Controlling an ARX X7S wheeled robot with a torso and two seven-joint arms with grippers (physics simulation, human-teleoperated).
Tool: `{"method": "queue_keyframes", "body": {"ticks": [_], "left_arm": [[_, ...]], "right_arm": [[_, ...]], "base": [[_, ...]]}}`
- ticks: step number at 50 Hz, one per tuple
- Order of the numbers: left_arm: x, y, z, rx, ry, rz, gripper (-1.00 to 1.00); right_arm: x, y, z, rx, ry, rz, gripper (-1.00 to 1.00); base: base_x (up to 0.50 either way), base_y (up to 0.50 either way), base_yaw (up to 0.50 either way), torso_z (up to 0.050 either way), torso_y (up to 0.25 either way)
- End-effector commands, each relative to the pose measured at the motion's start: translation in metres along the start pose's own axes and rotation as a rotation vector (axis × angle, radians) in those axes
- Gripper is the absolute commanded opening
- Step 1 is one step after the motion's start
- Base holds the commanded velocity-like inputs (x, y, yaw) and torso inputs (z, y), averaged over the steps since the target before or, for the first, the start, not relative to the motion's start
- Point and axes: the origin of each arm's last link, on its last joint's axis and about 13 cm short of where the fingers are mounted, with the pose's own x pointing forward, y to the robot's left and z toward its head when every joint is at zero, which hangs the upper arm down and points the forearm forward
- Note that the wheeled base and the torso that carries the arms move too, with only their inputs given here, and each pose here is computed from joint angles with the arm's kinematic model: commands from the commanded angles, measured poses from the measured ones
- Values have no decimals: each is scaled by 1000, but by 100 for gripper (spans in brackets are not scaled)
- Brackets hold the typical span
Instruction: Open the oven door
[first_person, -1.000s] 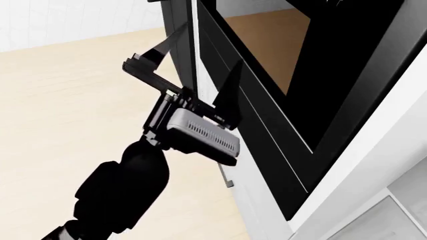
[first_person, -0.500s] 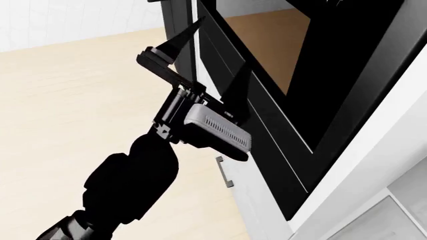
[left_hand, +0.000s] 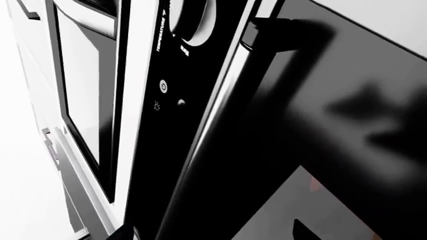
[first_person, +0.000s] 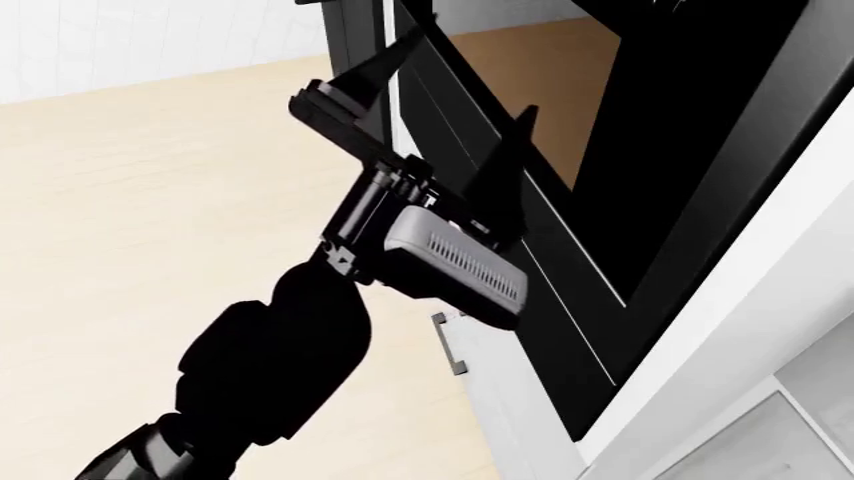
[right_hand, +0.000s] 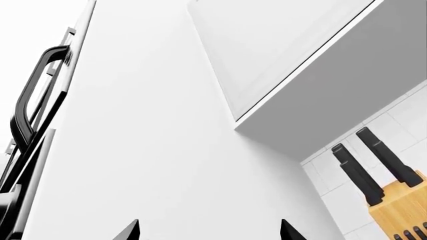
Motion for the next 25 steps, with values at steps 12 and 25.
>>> {"method": "queue_keyframes", "body": {"ticks": [12, 25], "left_arm": [[-2, -2, 2, -5, -2, -11, 100], [4, -2, 2, 9, -21, 10, 100]], "right_arm": [[0, 0, 0, -11, -6, 15, 100], [0, 0, -1, -9, -3, 11, 100]], "base": [[0, 0, 0, 0, 0], [0, 0, 0, 0, 0]]}}
